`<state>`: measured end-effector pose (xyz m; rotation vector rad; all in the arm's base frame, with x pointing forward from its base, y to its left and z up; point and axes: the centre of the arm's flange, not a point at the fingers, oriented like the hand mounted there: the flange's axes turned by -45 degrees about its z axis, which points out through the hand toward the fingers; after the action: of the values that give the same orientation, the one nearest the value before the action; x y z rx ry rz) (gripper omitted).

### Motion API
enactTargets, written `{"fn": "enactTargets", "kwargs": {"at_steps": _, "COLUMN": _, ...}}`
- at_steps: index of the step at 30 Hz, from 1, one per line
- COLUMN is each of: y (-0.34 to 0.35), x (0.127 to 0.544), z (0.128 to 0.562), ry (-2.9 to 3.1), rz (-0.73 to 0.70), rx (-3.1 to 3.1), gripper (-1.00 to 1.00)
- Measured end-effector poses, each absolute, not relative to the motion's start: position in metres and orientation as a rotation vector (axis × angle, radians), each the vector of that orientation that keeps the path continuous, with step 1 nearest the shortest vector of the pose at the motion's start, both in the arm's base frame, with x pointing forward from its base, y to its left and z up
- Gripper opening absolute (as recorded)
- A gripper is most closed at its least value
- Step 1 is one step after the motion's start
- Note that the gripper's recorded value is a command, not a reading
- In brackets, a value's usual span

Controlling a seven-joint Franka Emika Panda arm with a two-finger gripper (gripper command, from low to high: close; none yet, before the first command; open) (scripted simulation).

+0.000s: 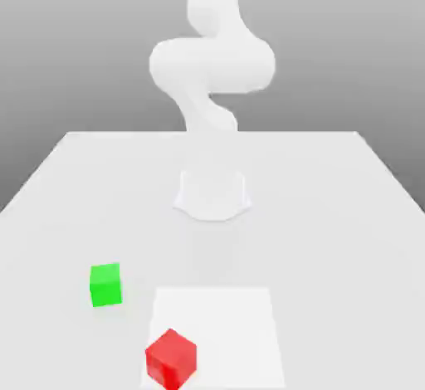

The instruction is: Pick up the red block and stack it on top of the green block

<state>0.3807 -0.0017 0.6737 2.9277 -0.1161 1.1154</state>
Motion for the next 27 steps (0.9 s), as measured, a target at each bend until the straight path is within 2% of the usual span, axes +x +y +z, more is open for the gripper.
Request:
{"fn": "enactTargets", "kwargs": {"at_steps": 6, "y": -0.014, "x": 0.448, "z": 0.571, "ry": -0.345, "rz": 0.847, "rx": 2.976, "gripper": 0.0}}
{"fn": "enactTargets", "kwargs": {"at_steps": 13, "y": -0.035, "x": 0.491, "z": 0.441, "ry": -0.6, "rz": 0.545, "rx": 2.998, "gripper": 0.0}}
{"fn": "enactTargets", "kwargs": {"at_steps": 18, "y": -0.05, "x": 0.497, "z": 0.345, "ry": -0.785, "rz": 0.328, "rx": 2.994, "gripper": 0.0}}
{"fn": "enactTargets", "kwargs": {"at_steps": 24, "y": -0.057, "x": 0.482, "z": 0.235, "ry": -0.998, "rz": 0.064, "rx": 2.971, "gripper": 0.0}}
{"fn": "enactTargets", "kwargs": {"at_steps": 27, "y": -0.057, "x": 0.478, "z": 0.191, "ry": -1.045, "rz": 0.008, "rx": 2.964, "gripper": 0.0}}
